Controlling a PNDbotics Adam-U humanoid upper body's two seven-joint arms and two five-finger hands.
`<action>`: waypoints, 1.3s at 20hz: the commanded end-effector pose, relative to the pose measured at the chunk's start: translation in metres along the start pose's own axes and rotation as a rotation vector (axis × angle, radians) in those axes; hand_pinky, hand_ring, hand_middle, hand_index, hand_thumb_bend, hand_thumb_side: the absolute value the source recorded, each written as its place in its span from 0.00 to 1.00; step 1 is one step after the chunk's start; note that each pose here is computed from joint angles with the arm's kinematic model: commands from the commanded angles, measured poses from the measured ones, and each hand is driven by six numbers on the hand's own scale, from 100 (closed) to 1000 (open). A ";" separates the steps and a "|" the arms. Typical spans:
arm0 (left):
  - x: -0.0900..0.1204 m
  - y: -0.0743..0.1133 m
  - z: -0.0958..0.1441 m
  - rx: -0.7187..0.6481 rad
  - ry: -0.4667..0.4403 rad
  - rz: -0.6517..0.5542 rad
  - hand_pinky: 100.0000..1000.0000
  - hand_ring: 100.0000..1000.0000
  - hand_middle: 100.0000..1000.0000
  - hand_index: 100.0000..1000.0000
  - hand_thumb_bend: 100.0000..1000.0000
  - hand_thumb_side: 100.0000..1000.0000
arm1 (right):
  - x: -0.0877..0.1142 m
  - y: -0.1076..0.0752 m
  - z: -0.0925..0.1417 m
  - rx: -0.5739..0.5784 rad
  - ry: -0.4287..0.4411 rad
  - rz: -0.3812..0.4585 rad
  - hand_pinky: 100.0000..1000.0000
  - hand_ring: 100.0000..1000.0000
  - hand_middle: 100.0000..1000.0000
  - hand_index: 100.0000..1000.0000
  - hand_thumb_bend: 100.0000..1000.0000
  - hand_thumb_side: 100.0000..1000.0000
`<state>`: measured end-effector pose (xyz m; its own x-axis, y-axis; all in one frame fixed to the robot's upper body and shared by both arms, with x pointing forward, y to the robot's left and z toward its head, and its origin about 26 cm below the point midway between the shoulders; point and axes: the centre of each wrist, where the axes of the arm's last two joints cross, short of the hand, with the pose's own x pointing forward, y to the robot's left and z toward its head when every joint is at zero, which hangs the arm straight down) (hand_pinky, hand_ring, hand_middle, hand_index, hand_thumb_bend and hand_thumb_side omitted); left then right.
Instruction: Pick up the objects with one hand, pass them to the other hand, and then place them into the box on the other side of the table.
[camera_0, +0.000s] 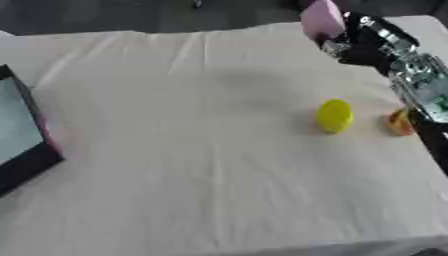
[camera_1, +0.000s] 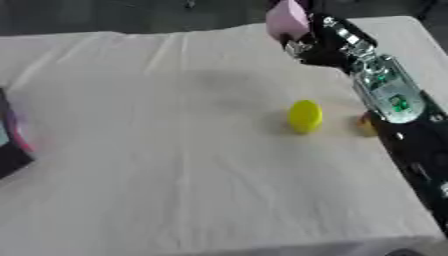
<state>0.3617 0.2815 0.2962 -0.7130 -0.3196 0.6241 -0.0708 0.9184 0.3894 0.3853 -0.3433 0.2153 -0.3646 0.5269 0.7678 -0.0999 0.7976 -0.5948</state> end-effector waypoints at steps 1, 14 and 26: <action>0.014 0.009 -0.011 -0.083 -0.002 -0.094 0.85 0.87 0.89 0.85 0.29 0.48 | 0.017 0.001 -0.006 0.027 -0.058 0.027 0.90 0.79 0.43 0.47 0.00 0.21; 0.035 -0.020 -0.042 -0.467 0.085 -0.305 0.84 0.86 0.88 0.85 0.33 0.53 | 0.031 0.037 -0.018 0.120 -0.135 0.039 0.90 0.79 0.43 0.47 0.00 0.18; 0.046 -0.073 -0.057 -0.748 0.078 -0.381 0.85 0.87 0.88 0.87 0.40 0.51 | 0.031 0.063 -0.026 0.157 -0.140 0.022 0.90 0.79 0.43 0.47 0.00 0.15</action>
<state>0.3749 0.1873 0.3279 -0.6755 -0.6052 0.4213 0.2202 0.3797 0.8985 0.3919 -0.2701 0.1968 -0.4649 0.4845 0.7410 -0.2493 0.7315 -0.6347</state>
